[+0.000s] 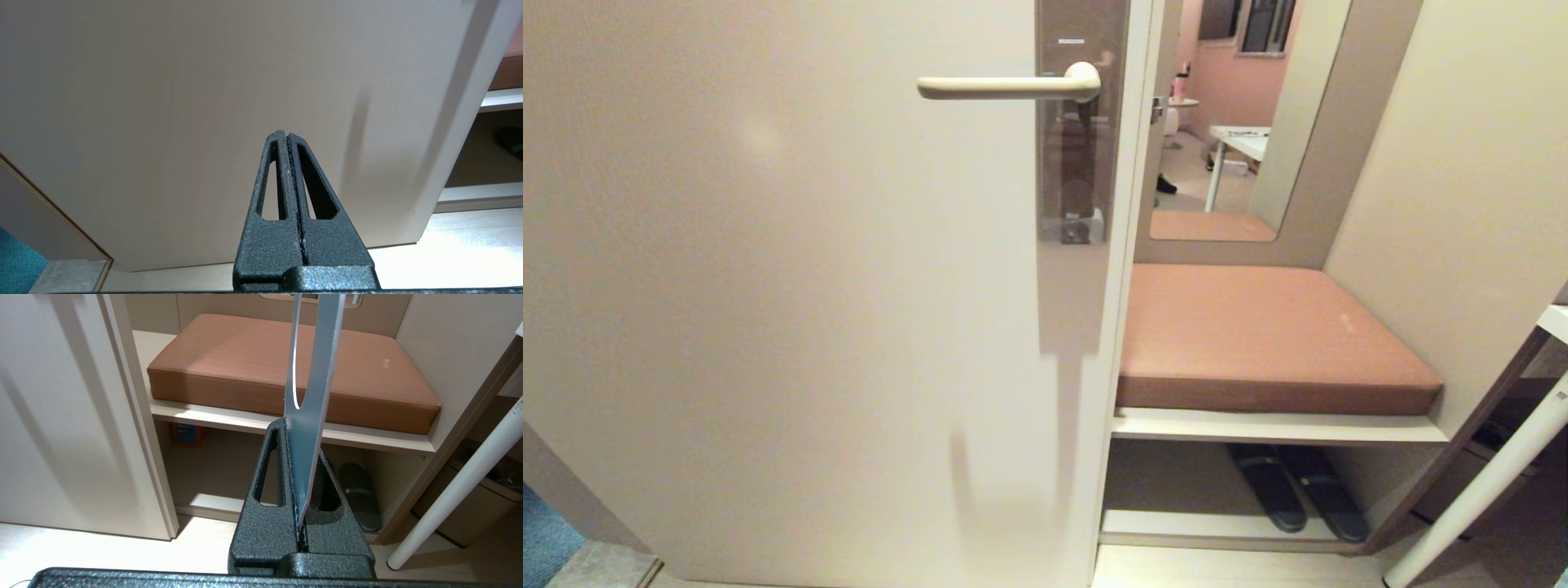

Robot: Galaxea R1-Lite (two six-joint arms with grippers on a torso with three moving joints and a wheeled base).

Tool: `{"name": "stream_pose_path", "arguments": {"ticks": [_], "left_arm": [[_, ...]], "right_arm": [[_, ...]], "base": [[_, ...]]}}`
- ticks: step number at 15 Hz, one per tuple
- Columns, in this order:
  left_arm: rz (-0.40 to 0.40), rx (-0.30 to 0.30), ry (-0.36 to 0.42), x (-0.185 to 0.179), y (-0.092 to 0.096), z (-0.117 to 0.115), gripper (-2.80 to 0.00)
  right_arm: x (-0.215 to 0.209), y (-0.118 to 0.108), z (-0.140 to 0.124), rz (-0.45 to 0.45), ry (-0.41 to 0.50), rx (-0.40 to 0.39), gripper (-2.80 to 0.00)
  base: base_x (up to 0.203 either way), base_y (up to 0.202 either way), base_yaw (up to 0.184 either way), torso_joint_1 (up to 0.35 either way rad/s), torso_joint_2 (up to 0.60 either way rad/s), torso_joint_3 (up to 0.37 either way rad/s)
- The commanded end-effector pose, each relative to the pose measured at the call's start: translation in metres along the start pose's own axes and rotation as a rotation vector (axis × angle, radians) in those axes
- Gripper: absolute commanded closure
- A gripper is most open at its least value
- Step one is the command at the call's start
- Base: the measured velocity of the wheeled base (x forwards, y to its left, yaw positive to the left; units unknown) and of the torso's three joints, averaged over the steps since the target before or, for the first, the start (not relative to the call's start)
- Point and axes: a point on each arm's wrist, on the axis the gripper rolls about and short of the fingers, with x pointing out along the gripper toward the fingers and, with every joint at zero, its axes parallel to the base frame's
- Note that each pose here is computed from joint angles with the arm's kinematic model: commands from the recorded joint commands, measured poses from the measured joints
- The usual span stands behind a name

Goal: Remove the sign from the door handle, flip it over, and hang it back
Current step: Hand it to the other hand

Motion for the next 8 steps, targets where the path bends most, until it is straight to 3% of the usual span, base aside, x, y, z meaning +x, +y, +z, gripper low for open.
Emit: {"name": "stream_pose_path", "arguments": {"ticks": [1,8], "left_arm": [[0.000,-0.001,0.002,0.0001,0.0000,0.0000,0.00],[-0.003,-0.001,0.000,0.0001,-0.0001,0.0001,0.00]], "right_arm": [[0.0001,0.0000,0.0000,0.001,0.001,0.000,0.00],[0.0001,0.0000,0.0000,0.001,0.001,0.000,0.00]], "base": [[0.000,0.000,0.000,0.000,0.00,0.000],[0.000,0.000,0.000,0.000,0.00,0.000]]}}
